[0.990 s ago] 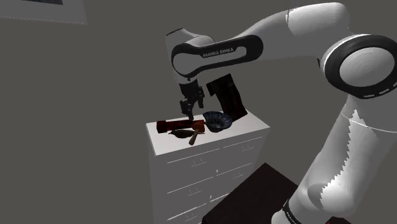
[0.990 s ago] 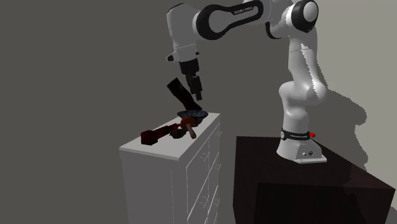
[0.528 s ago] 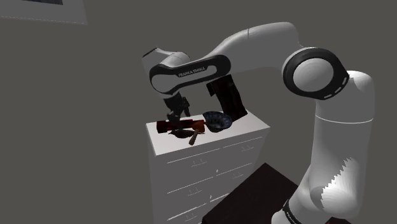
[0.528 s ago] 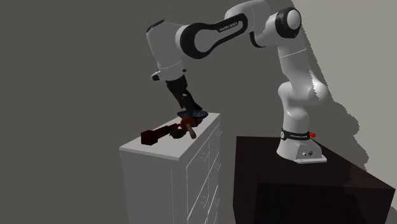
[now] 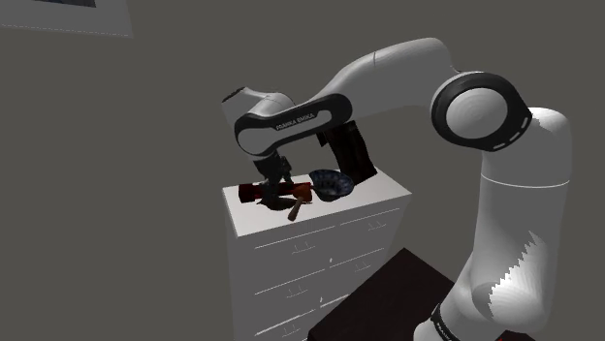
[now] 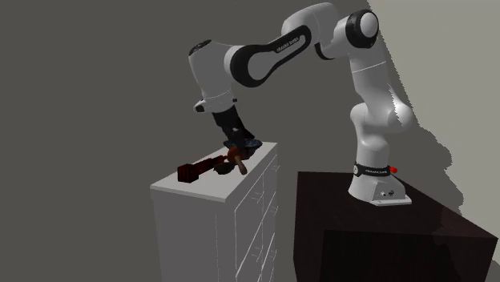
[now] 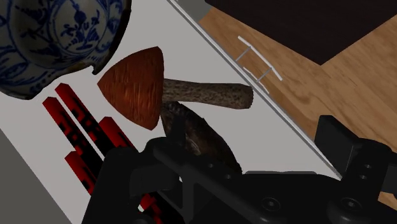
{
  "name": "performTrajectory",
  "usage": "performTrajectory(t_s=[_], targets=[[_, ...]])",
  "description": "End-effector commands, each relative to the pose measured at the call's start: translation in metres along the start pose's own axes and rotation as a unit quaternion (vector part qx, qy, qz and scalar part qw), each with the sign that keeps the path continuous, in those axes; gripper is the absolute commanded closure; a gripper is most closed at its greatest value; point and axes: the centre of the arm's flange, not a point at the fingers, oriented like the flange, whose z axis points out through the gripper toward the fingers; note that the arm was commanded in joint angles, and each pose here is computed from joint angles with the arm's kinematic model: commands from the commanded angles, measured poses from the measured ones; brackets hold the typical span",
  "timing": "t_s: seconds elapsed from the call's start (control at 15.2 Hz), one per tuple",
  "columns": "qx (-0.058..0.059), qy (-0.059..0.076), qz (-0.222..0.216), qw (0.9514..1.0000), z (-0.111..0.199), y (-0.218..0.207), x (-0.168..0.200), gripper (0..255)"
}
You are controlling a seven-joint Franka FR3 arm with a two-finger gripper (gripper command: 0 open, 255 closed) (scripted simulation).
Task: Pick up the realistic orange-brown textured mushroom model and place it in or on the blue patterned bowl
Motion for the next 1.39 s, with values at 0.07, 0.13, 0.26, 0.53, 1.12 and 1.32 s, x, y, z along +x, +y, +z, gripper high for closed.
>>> performTrajectory(t_s=[0.07, 0.13, 0.26, 0.53, 1.12, 1.32], targets=[[0.000, 0.000, 0.000, 1.0000, 0.001, 0.000, 0.000, 0], [0.000, 0.000, 0.000, 1.0000, 0.001, 0.000, 0.000, 0], [0.000, 0.000, 0.000, 1.0000, 0.001, 0.000, 0.000, 0], [0.000, 0.000, 0.000, 1.0000, 0.001, 0.000, 0.000, 255], [0.027, 0.043, -0.046, 0.9977, 0.006, 0.033, -0.022, 0], [0.068, 0.106, -0.114, 0.9854, 0.020, 0.086, -0.047, 0]])
